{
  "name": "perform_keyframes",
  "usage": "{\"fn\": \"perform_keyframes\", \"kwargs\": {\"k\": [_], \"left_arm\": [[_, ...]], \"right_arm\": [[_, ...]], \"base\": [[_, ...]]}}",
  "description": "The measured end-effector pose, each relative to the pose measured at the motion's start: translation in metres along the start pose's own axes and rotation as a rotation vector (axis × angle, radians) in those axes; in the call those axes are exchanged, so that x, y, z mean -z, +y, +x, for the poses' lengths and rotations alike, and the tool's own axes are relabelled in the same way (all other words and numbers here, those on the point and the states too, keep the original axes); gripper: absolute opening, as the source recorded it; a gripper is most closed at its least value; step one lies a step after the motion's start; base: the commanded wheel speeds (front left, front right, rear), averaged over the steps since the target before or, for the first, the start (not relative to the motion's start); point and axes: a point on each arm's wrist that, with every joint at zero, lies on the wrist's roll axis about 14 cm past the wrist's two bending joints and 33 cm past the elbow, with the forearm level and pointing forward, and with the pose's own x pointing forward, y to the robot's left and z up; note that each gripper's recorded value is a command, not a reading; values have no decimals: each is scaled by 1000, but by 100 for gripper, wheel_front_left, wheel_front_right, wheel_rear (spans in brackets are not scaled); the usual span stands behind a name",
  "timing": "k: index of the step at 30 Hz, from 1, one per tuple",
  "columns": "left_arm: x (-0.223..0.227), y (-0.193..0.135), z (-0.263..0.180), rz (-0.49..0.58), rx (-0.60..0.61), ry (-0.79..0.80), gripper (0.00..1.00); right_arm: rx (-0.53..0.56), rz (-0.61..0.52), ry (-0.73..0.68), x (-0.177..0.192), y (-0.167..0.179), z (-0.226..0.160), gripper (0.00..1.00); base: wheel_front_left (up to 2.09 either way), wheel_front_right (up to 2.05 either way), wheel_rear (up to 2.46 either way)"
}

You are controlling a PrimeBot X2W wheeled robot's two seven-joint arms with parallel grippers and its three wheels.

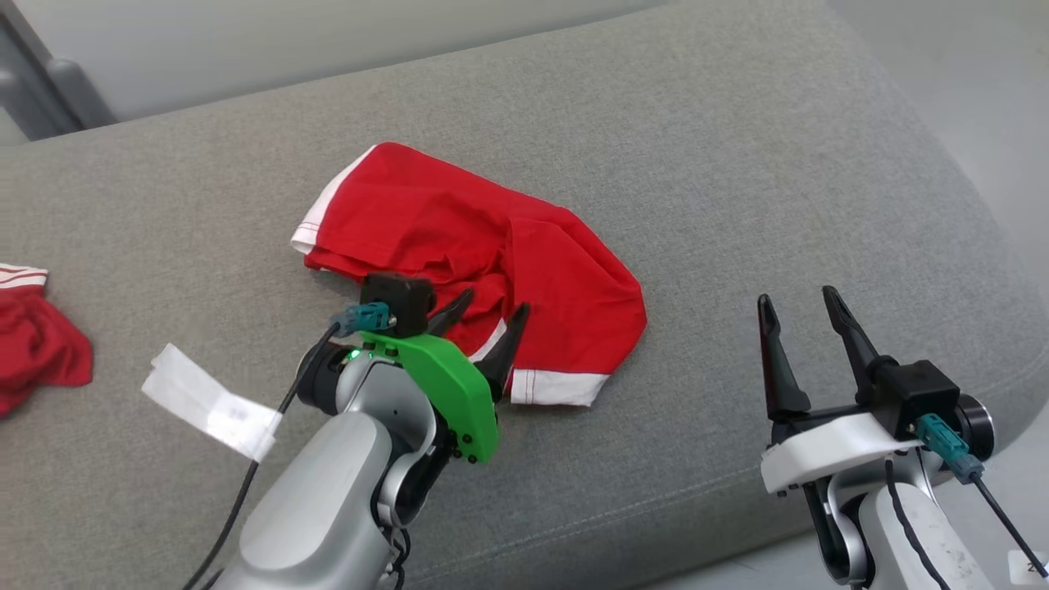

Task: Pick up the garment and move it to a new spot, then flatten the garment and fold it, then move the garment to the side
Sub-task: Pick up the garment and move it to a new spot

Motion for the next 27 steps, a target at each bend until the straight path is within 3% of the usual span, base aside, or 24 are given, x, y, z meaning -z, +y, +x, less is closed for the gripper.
{"fn": "perform_keyframes", "kwargs": {"k": [6,16,27], "left_arm": [[4,20,-27,-43,-112,-63,100],[-2,60,-85,-81,-326,-218,100],[-7,89,-149,10,-507,-330,100]], "right_arm": [[-27,-8,12,5,6,-5,100],[-161,-3,3,3,46,-7,100],[-273,9,-21,-4,80,-16,100]], "base": [[0,0,0],[0,0,0],[0,0,0]]}}
